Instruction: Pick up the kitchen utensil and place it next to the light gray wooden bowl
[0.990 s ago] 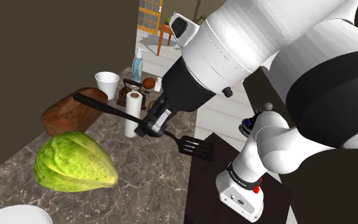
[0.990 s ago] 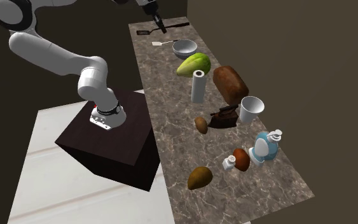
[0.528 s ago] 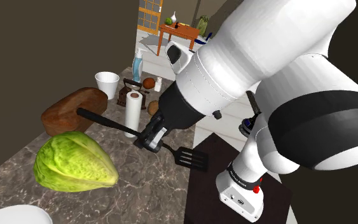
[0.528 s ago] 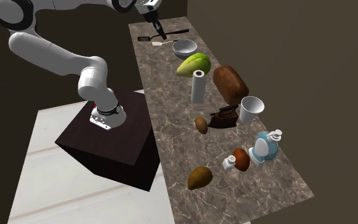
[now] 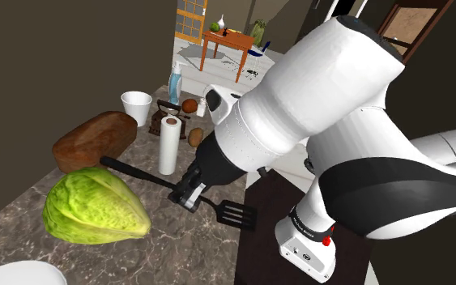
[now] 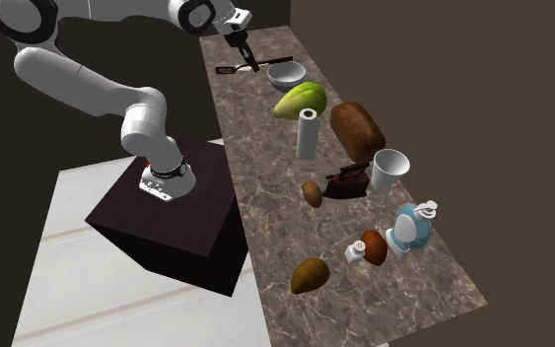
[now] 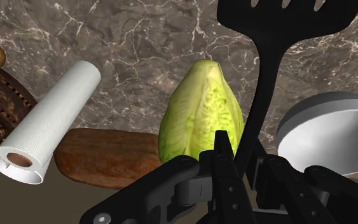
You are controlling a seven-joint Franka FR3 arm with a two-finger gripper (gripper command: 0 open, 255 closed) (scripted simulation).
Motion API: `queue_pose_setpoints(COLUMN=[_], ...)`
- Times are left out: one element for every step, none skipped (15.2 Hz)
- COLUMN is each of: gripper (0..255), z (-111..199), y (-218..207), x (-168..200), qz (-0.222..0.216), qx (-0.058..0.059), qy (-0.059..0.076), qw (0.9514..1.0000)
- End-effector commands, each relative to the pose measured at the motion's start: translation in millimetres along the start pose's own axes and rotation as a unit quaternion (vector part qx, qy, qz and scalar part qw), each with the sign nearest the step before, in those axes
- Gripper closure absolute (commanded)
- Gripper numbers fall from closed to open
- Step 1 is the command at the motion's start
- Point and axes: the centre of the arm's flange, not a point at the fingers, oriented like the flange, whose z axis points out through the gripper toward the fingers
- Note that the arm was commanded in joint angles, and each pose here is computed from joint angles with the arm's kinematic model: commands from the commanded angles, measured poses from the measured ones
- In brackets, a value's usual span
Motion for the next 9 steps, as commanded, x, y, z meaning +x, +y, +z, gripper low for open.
queue_pose_setpoints(gripper=[255,255,255,255,255,255,255,255,255], z=[9,14,19,23,28,33,38,42,47], y=[0,-1,-1,-1,-1,-1,-2,-2,-2], x=[-5,-8,-10,-12,-15,-17,-19,-21,-24], qz=[0.000,0.000,0.000,0.000,0.000,0.000,0.000,0.000,0.000], qx=[0.000,0.000,0.000,0.000,0.000,0.000,0.000,0.000,0.000], qy=[0.000,0.000,0.000,0.000,0.000,0.000,0.000,0.000,0.000], qw=[1.0000,1.0000,1.0000,1.0000,1.0000,1.0000,1.0000,1.0000,1.0000])
